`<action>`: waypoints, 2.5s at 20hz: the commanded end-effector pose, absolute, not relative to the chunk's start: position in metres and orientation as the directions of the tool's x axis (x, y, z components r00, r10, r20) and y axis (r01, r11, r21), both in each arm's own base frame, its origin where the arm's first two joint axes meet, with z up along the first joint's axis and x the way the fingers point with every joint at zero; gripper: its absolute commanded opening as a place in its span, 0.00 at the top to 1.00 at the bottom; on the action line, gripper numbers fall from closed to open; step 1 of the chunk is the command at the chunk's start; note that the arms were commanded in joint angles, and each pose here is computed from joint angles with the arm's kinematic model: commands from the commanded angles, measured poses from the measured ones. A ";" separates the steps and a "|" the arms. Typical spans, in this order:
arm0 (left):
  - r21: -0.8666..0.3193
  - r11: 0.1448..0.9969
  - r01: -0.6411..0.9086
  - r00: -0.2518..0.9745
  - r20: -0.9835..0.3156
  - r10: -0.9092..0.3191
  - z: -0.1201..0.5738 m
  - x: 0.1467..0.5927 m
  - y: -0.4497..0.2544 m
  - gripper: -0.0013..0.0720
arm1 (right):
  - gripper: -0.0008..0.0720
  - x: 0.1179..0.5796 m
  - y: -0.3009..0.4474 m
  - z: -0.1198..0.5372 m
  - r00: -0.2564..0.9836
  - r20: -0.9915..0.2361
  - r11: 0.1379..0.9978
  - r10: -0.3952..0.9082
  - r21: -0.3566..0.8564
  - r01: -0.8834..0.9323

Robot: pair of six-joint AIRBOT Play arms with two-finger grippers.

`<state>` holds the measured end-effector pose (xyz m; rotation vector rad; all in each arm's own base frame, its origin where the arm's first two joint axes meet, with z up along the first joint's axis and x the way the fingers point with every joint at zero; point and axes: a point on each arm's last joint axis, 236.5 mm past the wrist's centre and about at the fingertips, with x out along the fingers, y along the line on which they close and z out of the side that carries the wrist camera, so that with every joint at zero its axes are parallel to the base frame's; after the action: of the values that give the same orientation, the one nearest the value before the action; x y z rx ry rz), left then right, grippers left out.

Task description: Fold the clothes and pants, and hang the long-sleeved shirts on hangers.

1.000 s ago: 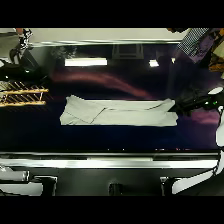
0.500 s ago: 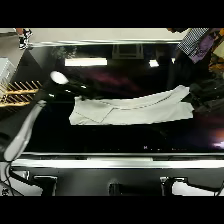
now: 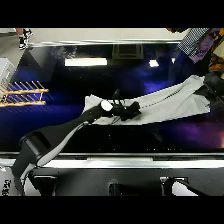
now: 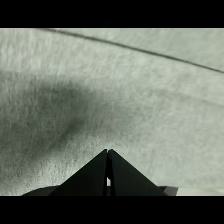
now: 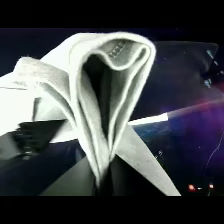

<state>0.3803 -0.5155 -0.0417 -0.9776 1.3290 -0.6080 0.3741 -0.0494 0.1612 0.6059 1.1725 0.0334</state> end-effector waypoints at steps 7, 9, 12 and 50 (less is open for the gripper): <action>-0.874 0.409 -0.263 0.155 -0.457 -0.876 -0.058 0.360 -0.591 0.96 | 0.94 0.369 -0.044 0.174 0.407 -0.847 0.840 0.342 0.470 0.271; -0.861 0.416 -0.294 0.133 -0.467 -0.874 -0.068 0.355 -0.594 0.96 | 0.94 0.371 -0.045 0.175 0.418 -0.844 0.840 0.337 0.470 0.270; -0.857 0.423 -0.295 0.106 -0.469 -0.877 -0.068 0.347 -0.596 0.96 | 0.94 0.377 -0.048 0.177 0.443 -0.835 0.840 0.326 0.472 0.270; -0.302 0.953 -0.008 0.595 -0.768 -0.238 0.270 0.370 -0.082 0.96 | 0.94 0.418 0.372 0.015 0.189 -0.770 0.776 0.610 0.628 0.053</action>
<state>0.3704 -0.0835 0.2707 -0.2927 0.9250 -0.1376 0.4187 0.3622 0.0299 0.5990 1.3260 0.4325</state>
